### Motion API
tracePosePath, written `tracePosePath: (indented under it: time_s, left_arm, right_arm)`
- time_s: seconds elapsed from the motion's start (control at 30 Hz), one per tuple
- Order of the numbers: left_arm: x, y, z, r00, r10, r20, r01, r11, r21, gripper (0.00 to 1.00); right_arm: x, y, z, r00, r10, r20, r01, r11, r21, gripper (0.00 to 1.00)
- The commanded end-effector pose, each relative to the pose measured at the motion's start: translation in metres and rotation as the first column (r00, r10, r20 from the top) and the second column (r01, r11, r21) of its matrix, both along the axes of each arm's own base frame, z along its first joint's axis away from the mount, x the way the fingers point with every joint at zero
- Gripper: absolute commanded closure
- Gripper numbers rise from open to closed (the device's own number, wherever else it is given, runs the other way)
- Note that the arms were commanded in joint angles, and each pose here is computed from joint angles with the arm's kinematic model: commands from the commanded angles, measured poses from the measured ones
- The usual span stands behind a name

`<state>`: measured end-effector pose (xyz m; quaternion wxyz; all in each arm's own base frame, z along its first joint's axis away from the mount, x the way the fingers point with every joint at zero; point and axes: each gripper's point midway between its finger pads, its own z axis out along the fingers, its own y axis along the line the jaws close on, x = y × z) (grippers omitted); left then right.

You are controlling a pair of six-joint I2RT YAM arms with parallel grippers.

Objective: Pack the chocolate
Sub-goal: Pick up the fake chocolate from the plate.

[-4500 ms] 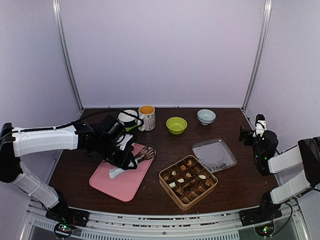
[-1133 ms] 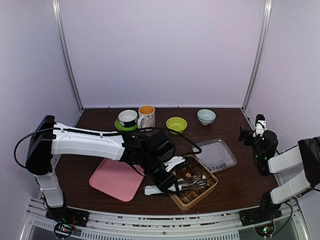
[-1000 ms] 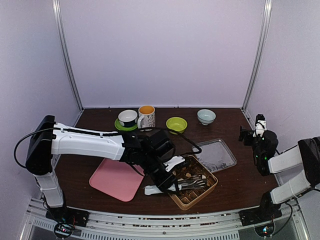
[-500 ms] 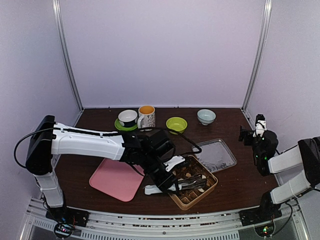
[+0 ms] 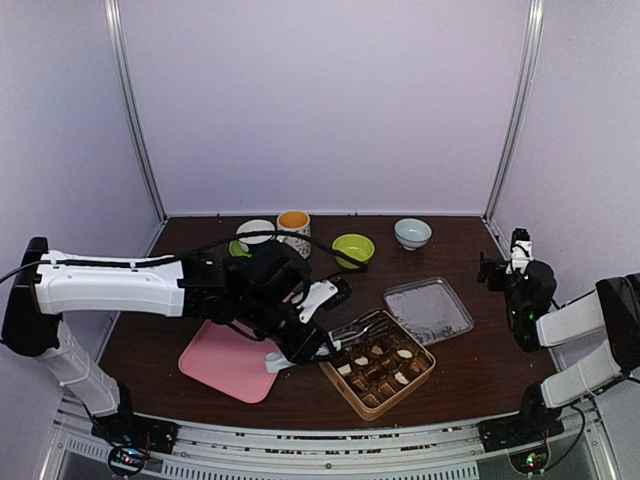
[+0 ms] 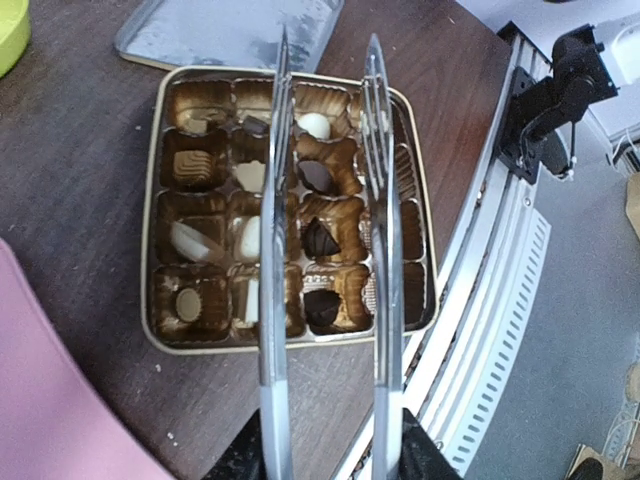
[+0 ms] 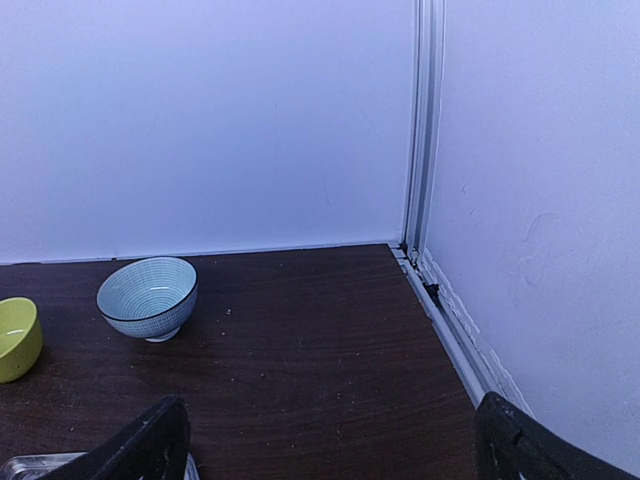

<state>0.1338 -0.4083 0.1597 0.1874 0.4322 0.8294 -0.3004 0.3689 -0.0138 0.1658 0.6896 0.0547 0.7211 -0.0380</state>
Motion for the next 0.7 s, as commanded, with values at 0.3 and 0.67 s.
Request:
tracePosePath:
  time_s: [0.3, 0.67]
  left_arm:
    - [0.028, 0.112, -0.022, 0.904, 0.427, -0.004, -0.421, 0.893, 0.159, 0.63]
    - [0.024, 0.192, -0.043, 0.775, 0.632, 0.024, -0.602, 0.725, 0.336, 0.59]
  right_arm:
    - [0.003, -0.001, 0.009, 1.000, 0.000, 0.026, 0.000, 1.000, -0.003, 0.00]
    - [0.003, -0.001, 0.008, 1.000, 0.000, 0.025, 0.000, 1.000, -0.002, 0.00]
